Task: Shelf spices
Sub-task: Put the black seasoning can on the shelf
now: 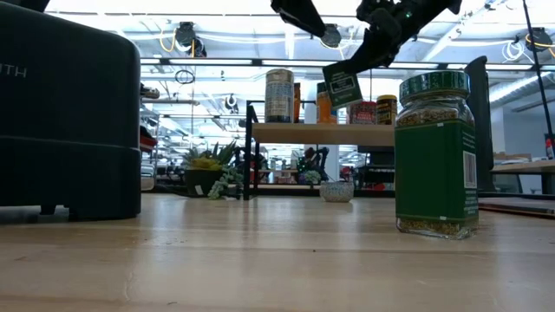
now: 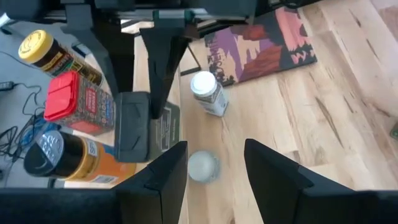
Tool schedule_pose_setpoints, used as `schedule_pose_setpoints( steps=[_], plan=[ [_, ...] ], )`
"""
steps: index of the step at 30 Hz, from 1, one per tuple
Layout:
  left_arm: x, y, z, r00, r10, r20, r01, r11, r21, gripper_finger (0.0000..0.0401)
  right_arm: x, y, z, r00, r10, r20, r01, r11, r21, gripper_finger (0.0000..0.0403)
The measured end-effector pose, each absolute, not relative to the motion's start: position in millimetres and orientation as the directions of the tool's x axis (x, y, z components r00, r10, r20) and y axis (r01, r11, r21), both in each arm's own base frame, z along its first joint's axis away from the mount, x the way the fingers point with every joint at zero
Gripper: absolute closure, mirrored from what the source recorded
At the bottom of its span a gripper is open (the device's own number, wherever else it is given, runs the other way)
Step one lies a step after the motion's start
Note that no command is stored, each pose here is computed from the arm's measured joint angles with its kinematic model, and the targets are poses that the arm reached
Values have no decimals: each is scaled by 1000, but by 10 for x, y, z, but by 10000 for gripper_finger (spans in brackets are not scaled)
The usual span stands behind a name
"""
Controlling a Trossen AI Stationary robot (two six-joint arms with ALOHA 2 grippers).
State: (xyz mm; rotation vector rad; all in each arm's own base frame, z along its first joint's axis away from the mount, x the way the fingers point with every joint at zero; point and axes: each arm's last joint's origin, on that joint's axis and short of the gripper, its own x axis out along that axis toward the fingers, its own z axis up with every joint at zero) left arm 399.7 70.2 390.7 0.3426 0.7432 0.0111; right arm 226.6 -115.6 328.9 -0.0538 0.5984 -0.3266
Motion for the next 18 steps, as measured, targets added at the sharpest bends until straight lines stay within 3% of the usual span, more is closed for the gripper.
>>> schedule_pose_setpoints(
  steps=[18],
  plan=[
    [4035,303,3895,739,11,-673,239,931,278,233,1939,-1473,3304,783,-292,-549,287,953,-99,291]
  ],
)
